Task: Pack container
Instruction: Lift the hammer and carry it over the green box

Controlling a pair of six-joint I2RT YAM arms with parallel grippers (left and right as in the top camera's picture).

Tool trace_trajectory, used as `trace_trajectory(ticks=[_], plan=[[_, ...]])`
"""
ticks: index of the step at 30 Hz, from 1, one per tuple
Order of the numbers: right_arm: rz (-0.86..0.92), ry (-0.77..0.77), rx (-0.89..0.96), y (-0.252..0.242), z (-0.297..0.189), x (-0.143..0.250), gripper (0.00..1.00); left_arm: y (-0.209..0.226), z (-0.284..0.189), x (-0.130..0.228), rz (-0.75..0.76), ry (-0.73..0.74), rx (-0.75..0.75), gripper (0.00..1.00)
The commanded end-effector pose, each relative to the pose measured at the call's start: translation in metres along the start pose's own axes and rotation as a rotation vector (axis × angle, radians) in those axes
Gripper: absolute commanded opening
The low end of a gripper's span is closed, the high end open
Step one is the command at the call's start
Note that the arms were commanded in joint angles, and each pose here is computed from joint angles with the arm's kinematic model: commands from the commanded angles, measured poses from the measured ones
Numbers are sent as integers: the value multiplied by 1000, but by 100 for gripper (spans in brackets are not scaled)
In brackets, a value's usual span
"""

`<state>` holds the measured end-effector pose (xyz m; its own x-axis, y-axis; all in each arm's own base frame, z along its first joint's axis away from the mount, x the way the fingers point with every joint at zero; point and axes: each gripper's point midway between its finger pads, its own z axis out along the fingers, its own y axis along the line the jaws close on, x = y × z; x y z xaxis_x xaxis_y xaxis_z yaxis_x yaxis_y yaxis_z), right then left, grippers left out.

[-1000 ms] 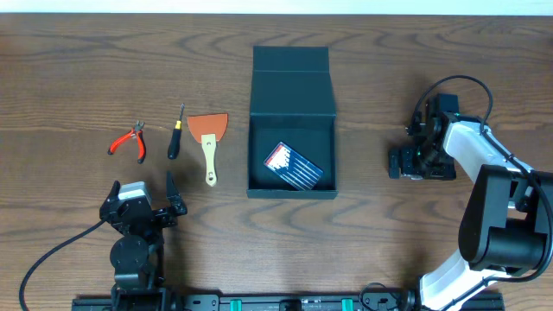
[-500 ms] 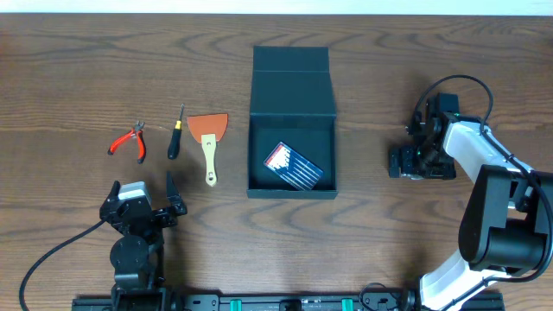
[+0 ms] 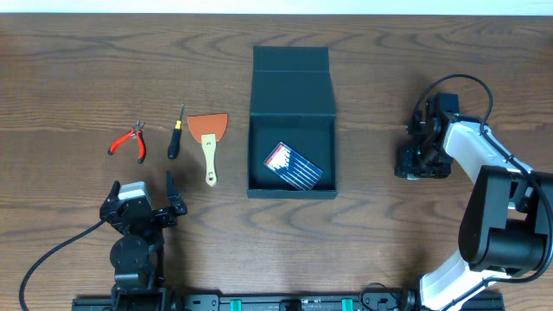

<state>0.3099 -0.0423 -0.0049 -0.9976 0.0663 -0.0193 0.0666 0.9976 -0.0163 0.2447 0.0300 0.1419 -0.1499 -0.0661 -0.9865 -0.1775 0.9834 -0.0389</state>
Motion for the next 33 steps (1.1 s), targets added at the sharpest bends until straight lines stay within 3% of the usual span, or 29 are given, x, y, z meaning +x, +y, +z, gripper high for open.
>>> trace_trajectory(ticks=[1, 5, 33], plan=[[-2, 25, 35, -5, 6, 8, 53, 4, 1, 18, 21, 50, -18, 99], [-2, 25, 35, -5, 6, 8, 48, 4, 1, 18, 21, 50, -18, 99], [-4, -24, 30, -5, -27, -22, 47, 4, 1, 18, 21, 50, -18, 98]])
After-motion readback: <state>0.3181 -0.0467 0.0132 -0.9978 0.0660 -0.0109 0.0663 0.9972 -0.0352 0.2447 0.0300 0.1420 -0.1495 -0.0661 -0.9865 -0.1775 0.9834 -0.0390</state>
